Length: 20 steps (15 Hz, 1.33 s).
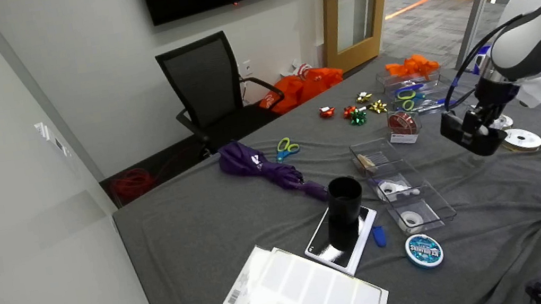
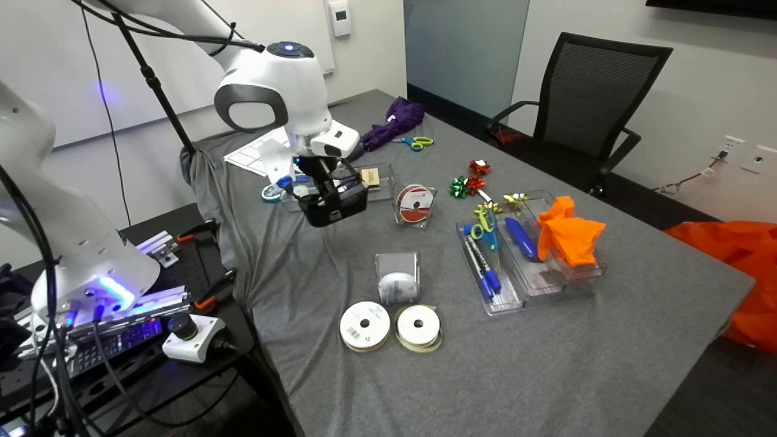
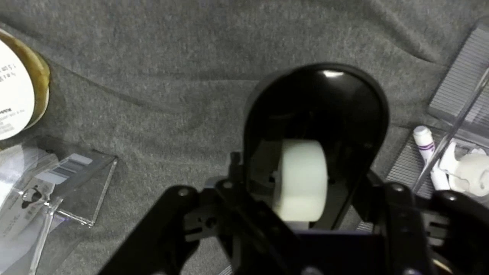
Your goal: Move the black tape dispenser to the left.
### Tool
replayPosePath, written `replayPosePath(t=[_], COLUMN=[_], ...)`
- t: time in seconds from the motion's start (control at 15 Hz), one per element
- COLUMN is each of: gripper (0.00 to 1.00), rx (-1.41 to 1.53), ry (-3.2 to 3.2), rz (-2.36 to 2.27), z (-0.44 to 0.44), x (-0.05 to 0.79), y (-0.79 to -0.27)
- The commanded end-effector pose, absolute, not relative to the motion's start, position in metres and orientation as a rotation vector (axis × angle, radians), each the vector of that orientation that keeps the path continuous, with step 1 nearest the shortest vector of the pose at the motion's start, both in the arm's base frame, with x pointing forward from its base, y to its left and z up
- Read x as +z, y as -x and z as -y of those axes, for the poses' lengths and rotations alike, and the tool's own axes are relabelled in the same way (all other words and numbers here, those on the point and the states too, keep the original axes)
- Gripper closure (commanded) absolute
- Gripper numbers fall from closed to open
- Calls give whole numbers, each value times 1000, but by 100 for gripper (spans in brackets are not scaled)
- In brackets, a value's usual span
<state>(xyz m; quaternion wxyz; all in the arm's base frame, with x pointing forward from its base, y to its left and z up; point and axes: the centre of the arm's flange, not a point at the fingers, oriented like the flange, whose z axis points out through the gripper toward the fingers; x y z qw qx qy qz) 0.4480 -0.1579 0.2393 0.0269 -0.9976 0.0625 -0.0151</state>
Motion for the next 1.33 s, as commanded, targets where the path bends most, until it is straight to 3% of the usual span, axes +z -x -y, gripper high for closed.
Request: replayPosePath(t=[0.0,0.93,1.0,1.27], gripper=[60,60,10,0], rx=[-17,92,103,139], ry=[3064,3121,3128,3154], rz=[-360,-653,-647,-470], z=[151,158,158,177], x=[233,146,145,169], y=[-467,-477,-475,-459])
